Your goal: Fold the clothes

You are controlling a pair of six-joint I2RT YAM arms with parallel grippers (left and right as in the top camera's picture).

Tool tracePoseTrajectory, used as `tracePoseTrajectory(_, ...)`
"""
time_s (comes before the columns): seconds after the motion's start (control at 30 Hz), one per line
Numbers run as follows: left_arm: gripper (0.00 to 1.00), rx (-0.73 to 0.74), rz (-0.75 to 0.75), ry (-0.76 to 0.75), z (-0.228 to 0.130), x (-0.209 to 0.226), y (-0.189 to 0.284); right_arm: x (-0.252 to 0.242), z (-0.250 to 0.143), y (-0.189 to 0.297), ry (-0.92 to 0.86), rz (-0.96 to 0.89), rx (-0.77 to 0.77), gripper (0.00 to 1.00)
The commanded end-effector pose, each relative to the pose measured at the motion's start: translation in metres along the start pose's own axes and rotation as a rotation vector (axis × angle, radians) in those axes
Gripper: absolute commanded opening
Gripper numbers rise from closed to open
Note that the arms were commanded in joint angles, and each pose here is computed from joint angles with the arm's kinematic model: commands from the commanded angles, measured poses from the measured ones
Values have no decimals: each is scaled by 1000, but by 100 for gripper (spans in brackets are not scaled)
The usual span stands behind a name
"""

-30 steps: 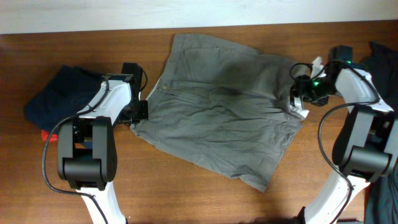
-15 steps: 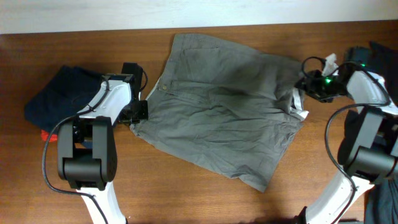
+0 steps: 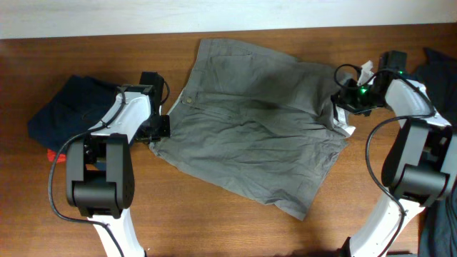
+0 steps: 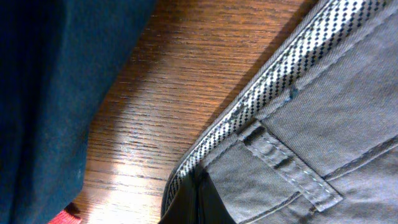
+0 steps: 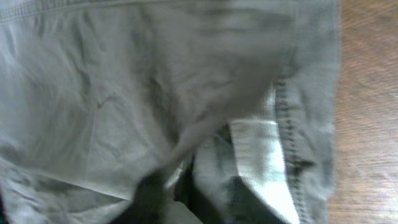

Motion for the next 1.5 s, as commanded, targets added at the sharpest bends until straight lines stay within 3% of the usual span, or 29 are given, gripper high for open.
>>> tracePoseTrajectory(0.0,1,131,70,4,-17,7,-41,-2,6,7,-24,78,-3,60)
tracePoseTrajectory(0.23,1,131,70,4,-17,7,-41,5,4,8,-21,167,14,64)
tracePoseTrajectory(0.5,0,131,70,4,-17,7,-41,11,5,7,-7,209,15,62)
tracePoseTrajectory(0.53,1,131,70,4,-17,7,-41,12,4,6,-3,208,18,54)
tracePoseTrajectory(0.67,0,131,70,4,-17,7,-41,7,3,0,6,62,3,4)
tracePoseTrajectory(0.87,1,136,70,-8,-17,7,-41,-26,24,11,9,-264,-147,4)
tracePoseTrajectory(1.13,1,136,70,-11,-17,7,-41,-36,54,26,57,-259,-329,4)
tracePoseTrajectory(1.3,1,136,70,-11,-17,7,-41,-38,51,29,42,-266,-308,70)
tracePoseTrajectory(1.37,0,136,70,-11,-17,7,-41,-39,47,35,23,-263,-288,79)
tracePoseTrajectory(1.47,1,136,70,-11,-17,7,-41,-34,37,51,12,-192,-237,80)
Point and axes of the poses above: each gripper's point midway between its finger pads, its own y axis back along the fingers, its own x axis along the line the jaws close on, z = x × y, the point moved 9 cm from there along y, back along the fingers, and after that the axes turned 1 degree about -y, right-handed, at the moved point
